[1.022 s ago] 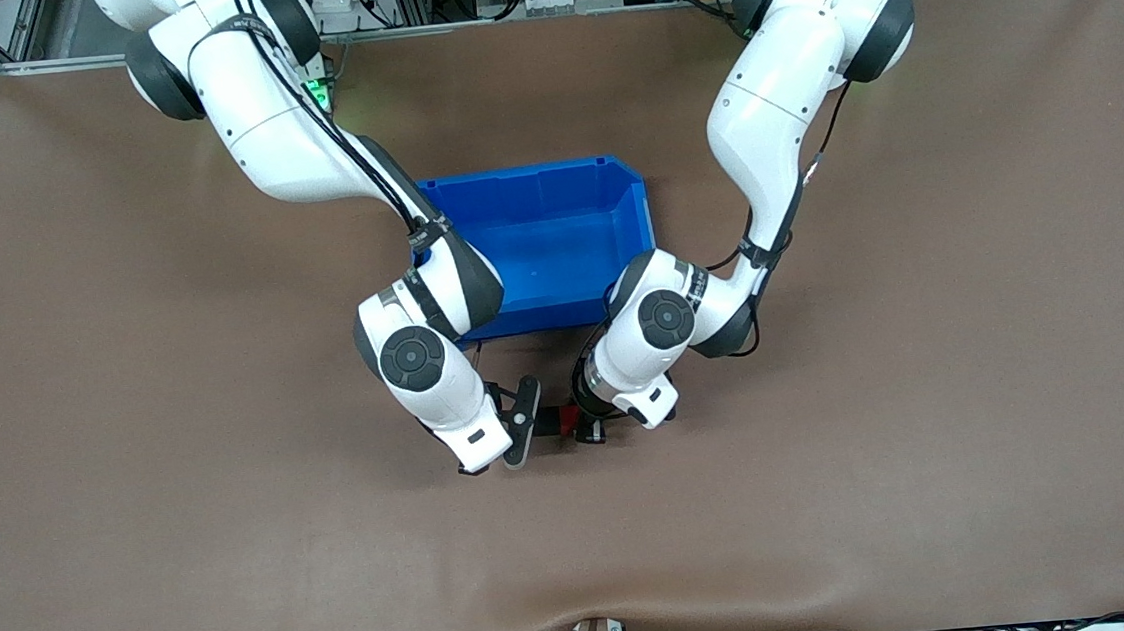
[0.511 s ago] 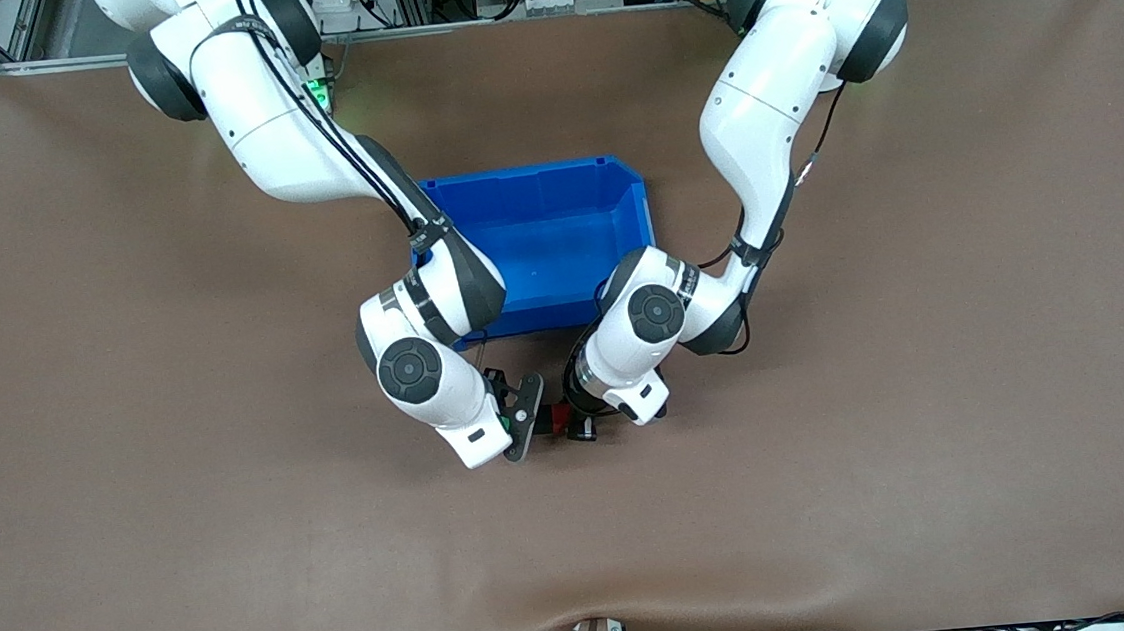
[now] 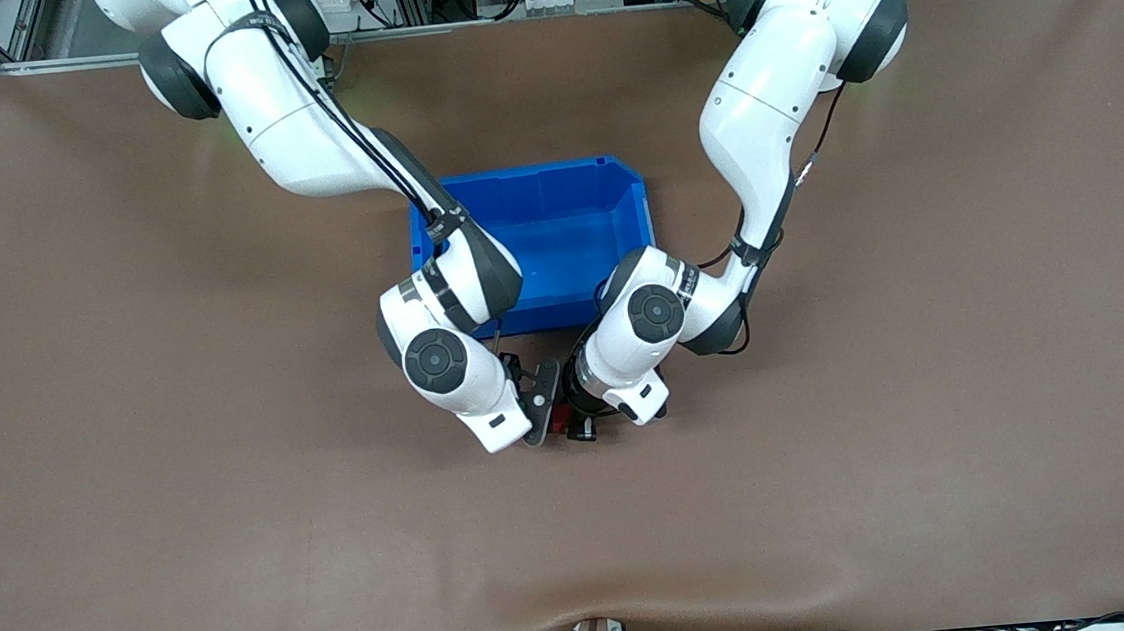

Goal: Attach green and red cubes to black cube
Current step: 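Push the green cube against the black cube with the right gripper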

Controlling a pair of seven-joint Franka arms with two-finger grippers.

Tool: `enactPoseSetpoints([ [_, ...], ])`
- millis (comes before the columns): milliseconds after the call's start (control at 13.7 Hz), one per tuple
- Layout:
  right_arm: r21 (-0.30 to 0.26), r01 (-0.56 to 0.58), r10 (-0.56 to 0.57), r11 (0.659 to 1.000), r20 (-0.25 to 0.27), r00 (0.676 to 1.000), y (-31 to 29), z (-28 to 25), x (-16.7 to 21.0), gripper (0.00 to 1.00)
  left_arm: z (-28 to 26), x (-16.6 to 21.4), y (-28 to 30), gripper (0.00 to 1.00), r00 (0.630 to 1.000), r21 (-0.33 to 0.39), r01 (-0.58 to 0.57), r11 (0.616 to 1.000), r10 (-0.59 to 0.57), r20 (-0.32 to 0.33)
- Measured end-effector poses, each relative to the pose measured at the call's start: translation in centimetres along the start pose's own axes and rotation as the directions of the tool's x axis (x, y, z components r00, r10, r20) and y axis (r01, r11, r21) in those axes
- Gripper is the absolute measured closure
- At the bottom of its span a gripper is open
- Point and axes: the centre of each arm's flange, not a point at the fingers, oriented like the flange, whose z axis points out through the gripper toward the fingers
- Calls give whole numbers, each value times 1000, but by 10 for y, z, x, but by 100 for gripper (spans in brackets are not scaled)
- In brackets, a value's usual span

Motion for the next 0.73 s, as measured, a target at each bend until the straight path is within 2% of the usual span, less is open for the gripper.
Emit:
enactPoseSetpoints([
  [365, -35, -2, 1, 999, -21, 1000, 5, 7, 0, 61, 0, 0, 0, 61, 1000, -1, 1, 1000, -1, 0],
  [730, -44, -3, 1, 999, -25, 1000, 7, 6, -1, 61, 0, 0, 0, 61, 1000, -3, 1, 1000, -1, 2],
])
